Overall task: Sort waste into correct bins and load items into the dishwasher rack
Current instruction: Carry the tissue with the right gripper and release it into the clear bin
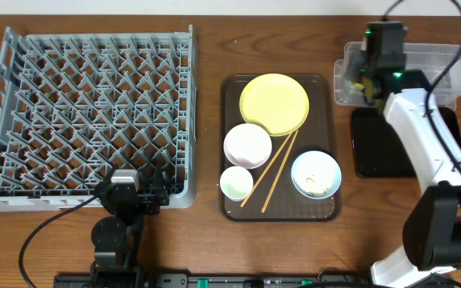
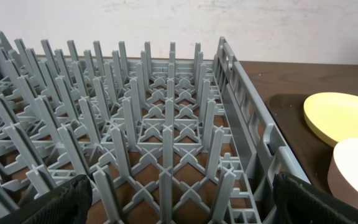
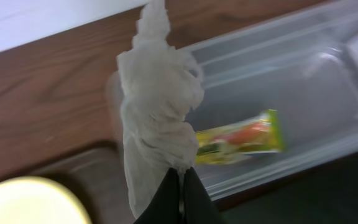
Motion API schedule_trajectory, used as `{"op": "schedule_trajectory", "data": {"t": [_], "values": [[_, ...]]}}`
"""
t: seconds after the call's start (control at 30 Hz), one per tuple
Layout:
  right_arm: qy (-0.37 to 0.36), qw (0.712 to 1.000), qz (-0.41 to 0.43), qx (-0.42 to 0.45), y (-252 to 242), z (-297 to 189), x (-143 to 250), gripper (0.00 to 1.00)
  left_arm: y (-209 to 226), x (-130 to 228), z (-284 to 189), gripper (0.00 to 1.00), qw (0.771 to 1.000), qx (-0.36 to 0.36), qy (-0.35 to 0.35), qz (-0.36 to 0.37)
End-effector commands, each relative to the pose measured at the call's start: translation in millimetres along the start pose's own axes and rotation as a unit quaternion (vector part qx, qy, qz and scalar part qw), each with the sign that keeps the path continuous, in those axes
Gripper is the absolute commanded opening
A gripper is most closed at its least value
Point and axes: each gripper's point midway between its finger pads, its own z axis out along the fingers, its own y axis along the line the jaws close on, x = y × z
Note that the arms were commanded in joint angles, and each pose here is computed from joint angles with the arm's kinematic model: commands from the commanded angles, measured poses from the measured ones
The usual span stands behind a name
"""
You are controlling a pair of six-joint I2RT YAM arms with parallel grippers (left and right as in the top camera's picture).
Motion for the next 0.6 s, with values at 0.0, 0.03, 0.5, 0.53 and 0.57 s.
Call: {"op": "schedule_trajectory", "data": {"t": [0.0, 0.03, 0.5, 0.53, 0.57], "values": [[0.004, 0.999, 0.033, 0.038, -25, 14, 1, 0.11, -1, 0, -1, 0.94, 1.000, 0.005, 0.005, 0.004], [0.009, 0.999, 0.034, 0.041, -28, 18, 3, 0.16, -1, 0, -1, 0.94, 1.000, 0.005, 0.005, 0.004], [0.025, 0.998, 0.040, 0.038, -35, 30, 9, 0.65, -1, 0, -1, 0.94, 1.000, 0.005, 0.005, 0.004], [0.025, 0.998, 0.040, 0.038, -35, 30, 9, 0.65, -1, 0, -1, 0.94, 1.000, 0.005, 0.005, 0.004], [0.025, 0.998, 0.041, 0.038, -35, 30, 9, 0.66, -1, 0, -1, 0.94, 1.000, 0.005, 0.005, 0.004]]}}
